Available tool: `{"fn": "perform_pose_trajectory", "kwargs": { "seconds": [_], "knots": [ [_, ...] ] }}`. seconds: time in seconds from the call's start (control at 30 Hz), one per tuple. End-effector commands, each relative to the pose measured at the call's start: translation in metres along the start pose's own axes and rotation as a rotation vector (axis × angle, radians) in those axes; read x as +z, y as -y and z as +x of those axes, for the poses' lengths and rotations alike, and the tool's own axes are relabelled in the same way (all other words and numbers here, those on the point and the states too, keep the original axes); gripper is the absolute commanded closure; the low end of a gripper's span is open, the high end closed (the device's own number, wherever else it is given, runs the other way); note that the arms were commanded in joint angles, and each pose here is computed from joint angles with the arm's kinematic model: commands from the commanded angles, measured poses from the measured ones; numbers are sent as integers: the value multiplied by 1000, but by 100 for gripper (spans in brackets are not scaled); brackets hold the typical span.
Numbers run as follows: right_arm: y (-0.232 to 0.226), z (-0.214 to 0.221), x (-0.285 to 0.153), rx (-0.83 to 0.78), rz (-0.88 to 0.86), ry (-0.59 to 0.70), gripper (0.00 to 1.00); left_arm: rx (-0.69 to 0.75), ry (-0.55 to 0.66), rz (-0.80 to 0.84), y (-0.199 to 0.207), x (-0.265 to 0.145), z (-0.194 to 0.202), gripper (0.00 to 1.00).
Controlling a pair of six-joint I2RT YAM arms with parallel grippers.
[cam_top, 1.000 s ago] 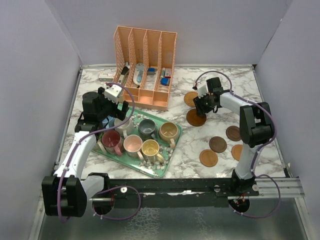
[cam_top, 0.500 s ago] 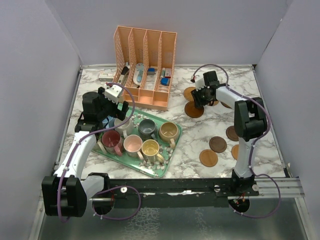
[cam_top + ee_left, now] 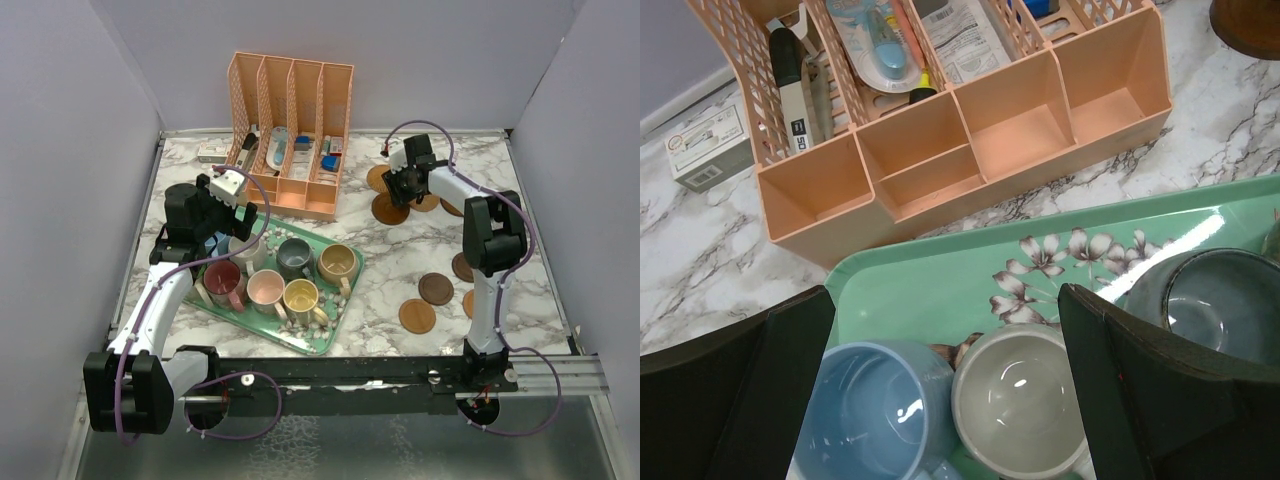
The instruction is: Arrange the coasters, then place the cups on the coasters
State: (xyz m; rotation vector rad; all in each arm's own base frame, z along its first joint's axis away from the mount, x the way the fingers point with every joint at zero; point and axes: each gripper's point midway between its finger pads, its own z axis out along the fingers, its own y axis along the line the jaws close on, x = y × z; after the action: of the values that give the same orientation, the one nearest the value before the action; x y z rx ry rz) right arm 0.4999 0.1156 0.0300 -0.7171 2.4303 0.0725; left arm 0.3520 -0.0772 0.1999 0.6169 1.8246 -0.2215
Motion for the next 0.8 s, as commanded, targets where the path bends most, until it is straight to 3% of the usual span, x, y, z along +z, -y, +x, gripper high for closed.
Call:
{"fn": "perform_pose_trajectory", "kwargs": {
  "seconds": [0.0,0.23,0.5,0.77],
  "knots": [
    [9,29,16,-28,42,-113,57,18,19,23,5,0,-5,1],
    [7,23,7,-28,29,-100,56,19,20,19,4,-1,-6,1],
    [7,-27,-36,-19,-6,22,47,17,17,24,5,0,-5,1],
    [34,-38,-63,-4,51,67,47,12,15,28,6,0,-4,1]
  ]
}}
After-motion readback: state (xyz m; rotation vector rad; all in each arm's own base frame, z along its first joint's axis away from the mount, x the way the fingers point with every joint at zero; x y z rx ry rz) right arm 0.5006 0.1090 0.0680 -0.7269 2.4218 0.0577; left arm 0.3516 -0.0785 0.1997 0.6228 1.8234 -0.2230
